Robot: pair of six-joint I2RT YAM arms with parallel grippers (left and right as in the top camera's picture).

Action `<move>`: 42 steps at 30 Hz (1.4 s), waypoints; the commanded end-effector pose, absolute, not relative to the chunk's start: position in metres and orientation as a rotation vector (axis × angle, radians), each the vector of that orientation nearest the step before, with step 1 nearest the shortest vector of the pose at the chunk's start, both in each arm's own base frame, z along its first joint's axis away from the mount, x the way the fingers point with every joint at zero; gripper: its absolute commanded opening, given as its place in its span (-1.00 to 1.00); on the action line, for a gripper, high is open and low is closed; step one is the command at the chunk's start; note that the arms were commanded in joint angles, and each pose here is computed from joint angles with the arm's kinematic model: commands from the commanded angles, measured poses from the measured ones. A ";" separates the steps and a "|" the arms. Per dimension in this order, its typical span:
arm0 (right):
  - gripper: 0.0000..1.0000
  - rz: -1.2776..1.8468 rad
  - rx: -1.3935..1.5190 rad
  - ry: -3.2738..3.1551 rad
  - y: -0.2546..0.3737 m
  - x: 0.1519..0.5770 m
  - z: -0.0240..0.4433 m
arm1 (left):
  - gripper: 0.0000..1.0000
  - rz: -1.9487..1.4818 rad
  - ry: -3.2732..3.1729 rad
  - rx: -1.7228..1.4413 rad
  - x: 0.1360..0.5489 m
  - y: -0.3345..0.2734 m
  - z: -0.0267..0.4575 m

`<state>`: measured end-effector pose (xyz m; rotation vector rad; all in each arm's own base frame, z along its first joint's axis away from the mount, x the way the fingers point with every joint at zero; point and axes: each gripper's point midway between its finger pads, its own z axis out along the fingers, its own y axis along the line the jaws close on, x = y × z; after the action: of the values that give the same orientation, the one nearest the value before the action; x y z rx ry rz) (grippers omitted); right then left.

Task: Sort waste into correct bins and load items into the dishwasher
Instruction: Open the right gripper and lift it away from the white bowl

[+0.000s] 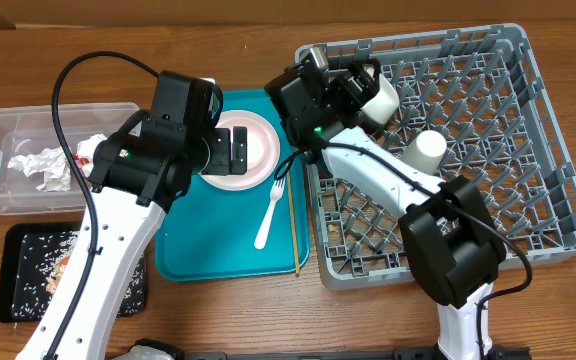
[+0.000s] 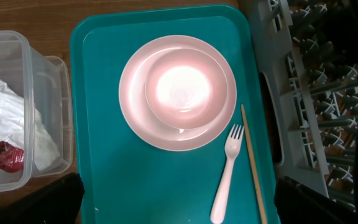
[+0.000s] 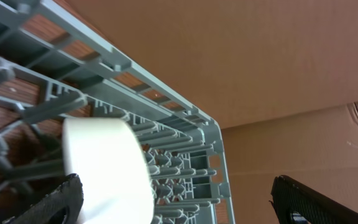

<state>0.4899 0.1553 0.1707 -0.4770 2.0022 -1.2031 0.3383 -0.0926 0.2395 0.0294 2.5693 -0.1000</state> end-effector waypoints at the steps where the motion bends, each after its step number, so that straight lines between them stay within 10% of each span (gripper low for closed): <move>1: 1.00 -1.187 -0.436 1.992 0.155 0.489 0.178 | 1.00 -0.098 2.521 0.013 0.340 -0.089 0.256; 12: 0.79 -0.870 -0.146 1.980 0.134 0.475 0.254 | 1.00 -0.098 2.522 0.013 0.340 -0.089 0.256; 14: 0.43 -0.651 -0.097 2.080 0.122 0.470 0.254 | 1.00 -0.098 2.522 0.013 0.340 -0.089 0.256; 16: -0.40 -0.449 -0.034 2.193 0.107 0.467 0.243 | 1.00 -0.098 2.521 0.013 0.340 -0.089 0.256; 19: -0.92 -0.284 0.073 2.292 0.087 0.469 0.226 | 1.00 -0.098 2.521 0.013 0.340 -0.089 0.256; 26: -0.92 0.392 0.141 2.422 0.079 0.482 0.202 | 1.00 -0.098 2.522 0.013 0.340 -0.089 0.256; 42: -0.92 0.443 0.134 2.526 0.090 0.487 0.154 | 1.00 -0.098 2.522 0.013 0.340 -0.089 0.256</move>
<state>0.4873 0.0819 0.1591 0.1451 2.5154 0.4107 0.3384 -0.0925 0.2395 0.0292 2.5692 -0.0996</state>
